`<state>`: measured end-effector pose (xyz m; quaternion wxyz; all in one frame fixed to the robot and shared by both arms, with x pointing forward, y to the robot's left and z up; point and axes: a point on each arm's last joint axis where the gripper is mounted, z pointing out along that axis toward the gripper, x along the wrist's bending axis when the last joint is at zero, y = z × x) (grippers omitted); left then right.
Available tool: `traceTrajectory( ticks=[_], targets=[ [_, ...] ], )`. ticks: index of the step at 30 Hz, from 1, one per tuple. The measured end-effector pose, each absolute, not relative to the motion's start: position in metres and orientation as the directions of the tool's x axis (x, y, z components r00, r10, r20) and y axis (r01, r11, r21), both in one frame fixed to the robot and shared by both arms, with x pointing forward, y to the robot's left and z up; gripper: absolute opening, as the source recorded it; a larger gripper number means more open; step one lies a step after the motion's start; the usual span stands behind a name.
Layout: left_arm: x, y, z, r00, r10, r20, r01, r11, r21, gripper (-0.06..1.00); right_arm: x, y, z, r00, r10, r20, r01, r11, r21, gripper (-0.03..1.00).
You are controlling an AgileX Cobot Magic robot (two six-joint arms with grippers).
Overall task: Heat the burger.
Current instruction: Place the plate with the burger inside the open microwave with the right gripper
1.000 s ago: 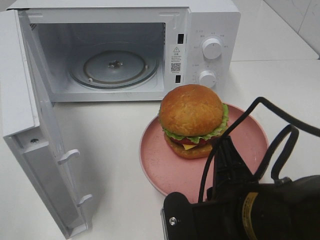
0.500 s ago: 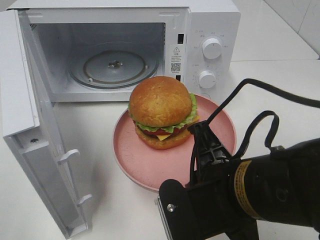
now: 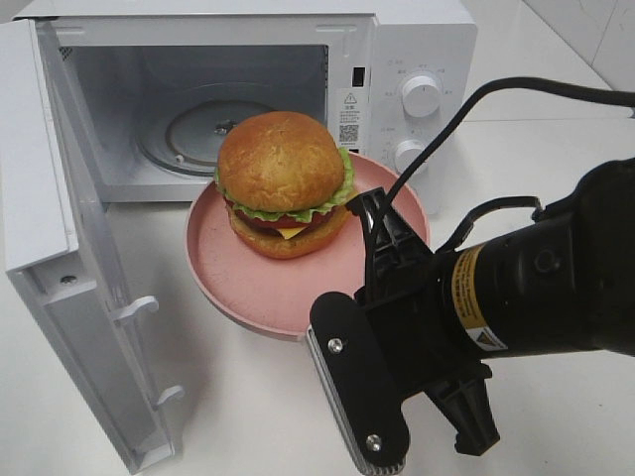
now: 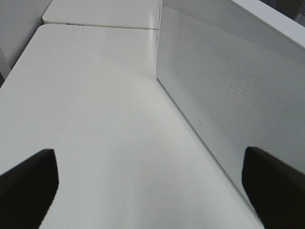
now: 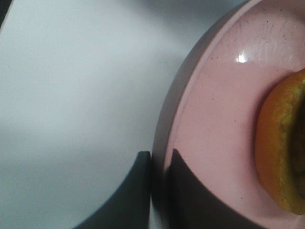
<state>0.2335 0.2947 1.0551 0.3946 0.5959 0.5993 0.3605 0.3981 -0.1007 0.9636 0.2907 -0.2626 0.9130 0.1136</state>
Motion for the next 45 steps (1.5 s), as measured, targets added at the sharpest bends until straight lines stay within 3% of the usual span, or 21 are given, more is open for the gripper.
traceTrajectory(
  ticks=[12, 45],
  targets=[
    [0.234, 0.295, 1.055, 0.022, 0.999, -0.043, 0.430, 0.030, 0.902, 0.99, 0.413, -0.097, 0.954, -0.719, -0.437, -0.540, -0.569, 0.817, 0.096, 0.03],
    [0.234, 0.295, 1.055, 0.022, 0.999, -0.043, 0.430, 0.030, 0.902, 0.99, 0.486, -0.025, 0.946, -0.720, -0.444, -0.533, -0.561, 0.825, 0.072, 0.03]
  ],
)
